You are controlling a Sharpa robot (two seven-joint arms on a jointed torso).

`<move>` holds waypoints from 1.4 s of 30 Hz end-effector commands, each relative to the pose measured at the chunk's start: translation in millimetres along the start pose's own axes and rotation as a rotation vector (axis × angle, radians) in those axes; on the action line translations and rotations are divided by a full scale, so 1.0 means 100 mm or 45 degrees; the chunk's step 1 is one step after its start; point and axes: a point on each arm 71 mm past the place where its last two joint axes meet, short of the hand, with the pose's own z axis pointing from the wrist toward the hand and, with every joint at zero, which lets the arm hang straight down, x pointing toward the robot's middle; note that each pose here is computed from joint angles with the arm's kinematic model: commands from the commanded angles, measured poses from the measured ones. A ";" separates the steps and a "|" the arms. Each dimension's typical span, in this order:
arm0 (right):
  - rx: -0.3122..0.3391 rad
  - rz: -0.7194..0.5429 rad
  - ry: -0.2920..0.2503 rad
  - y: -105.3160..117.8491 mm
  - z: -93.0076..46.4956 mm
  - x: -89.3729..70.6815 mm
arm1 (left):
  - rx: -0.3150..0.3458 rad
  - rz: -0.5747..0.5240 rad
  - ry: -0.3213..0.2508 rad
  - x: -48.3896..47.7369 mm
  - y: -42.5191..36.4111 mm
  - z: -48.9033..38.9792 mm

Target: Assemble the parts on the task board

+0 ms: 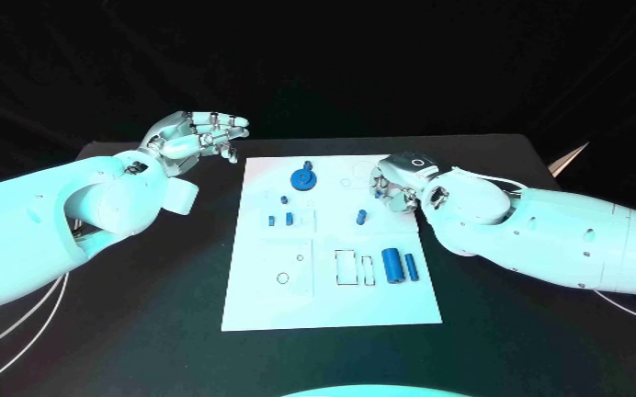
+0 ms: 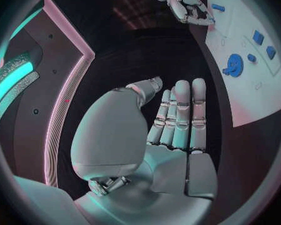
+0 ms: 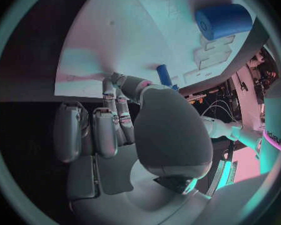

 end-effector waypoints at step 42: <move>-0.346 0.264 -0.035 1.08 -0.22 -0.31 | 0.004 -0.016 0.023 0.060 0.001 0.051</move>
